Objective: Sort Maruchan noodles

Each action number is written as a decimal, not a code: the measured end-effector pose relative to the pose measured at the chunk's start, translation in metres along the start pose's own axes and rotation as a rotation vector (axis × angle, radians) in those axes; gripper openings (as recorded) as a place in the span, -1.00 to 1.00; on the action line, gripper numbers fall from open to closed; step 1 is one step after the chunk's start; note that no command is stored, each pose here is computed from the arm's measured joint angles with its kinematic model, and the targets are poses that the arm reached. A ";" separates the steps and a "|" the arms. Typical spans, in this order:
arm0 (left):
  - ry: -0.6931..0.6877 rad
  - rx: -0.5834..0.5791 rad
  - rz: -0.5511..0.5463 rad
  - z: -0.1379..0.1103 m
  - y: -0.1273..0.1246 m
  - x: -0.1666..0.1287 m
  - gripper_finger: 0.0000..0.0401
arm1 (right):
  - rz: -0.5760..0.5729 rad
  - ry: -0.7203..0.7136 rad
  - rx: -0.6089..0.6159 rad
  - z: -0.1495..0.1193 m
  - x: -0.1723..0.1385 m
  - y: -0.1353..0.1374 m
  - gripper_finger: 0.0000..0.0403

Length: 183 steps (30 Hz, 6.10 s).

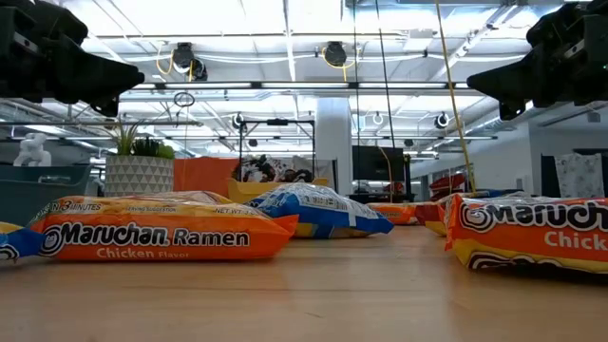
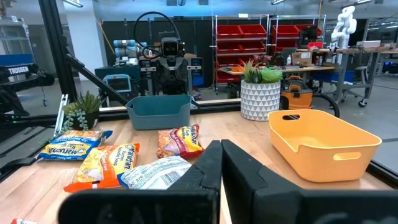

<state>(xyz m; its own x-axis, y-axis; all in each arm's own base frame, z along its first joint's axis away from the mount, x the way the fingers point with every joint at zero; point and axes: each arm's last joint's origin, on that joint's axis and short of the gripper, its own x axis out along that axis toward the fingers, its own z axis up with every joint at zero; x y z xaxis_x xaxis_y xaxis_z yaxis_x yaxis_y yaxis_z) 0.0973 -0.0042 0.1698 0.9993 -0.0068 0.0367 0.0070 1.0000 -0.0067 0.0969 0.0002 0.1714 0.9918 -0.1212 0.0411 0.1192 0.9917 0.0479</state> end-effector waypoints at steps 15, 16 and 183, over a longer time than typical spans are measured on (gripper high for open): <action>0.000 0.000 0.000 0.000 0.000 0.000 -0.61 | 0.000 0.000 0.000 0.000 0.000 0.000 -0.98; 0.001 0.000 0.000 0.000 0.000 0.000 -0.61 | 0.000 0.000 0.000 0.000 0.000 0.000 -0.98; 0.659 0.056 0.187 0.187 0.001 0.054 -0.99 | 0.120 0.045 0.242 -0.003 0.000 0.004 -0.98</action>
<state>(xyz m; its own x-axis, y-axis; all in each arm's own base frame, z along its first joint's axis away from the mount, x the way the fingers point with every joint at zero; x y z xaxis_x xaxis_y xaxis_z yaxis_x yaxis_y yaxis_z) 0.1448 -0.0019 0.3582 0.7975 0.1806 -0.5756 -0.1516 0.9835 0.0986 0.0974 0.0038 0.1689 0.9999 0.0036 0.0165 -0.0081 0.9593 0.2824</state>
